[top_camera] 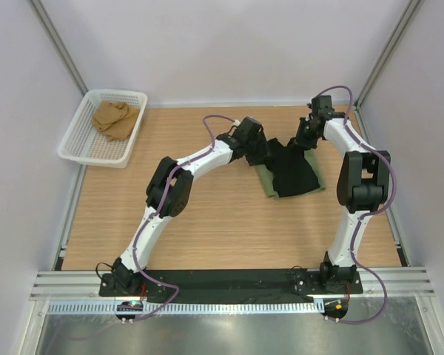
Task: Fold and stack the tank tops
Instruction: Neatly place the folded tank top to the corner
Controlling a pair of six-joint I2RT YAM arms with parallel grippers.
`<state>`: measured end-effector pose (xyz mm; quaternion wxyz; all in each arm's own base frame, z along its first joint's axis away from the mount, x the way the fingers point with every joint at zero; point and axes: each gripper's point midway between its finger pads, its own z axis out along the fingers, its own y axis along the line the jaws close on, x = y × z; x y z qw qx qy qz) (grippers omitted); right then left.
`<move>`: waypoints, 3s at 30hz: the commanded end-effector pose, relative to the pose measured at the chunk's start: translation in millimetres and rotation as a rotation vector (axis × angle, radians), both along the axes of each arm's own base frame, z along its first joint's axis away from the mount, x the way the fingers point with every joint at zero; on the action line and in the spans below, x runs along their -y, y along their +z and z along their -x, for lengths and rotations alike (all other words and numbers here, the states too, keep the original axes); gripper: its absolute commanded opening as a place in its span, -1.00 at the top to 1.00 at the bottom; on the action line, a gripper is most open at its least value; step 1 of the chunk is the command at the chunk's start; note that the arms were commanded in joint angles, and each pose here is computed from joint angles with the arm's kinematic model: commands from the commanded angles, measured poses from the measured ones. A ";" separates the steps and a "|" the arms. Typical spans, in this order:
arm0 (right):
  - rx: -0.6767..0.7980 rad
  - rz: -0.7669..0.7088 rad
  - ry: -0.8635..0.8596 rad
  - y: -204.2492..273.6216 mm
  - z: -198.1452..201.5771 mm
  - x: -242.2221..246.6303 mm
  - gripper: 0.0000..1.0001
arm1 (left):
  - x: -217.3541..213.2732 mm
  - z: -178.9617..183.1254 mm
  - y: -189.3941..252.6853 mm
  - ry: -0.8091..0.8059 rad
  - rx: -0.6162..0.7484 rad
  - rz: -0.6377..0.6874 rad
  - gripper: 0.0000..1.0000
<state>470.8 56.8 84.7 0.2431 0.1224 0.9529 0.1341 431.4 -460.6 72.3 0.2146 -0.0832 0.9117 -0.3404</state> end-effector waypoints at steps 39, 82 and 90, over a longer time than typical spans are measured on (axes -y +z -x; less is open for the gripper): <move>0.192 0.069 -0.128 31.5 -24.7 25.0 -0.15 | -2.7 -43.8 47.4 -0.004 0.268 0.026 -0.10; 0.022 0.402 0.204 -60.9 61.1 -98.8 0.11 | -353.4 114.9 49.8 0.481 0.352 -0.400 -0.99; -0.024 0.434 -0.084 -60.2 55.9 9.8 0.05 | -357.3 116.4 37.8 0.463 0.361 -0.435 -0.99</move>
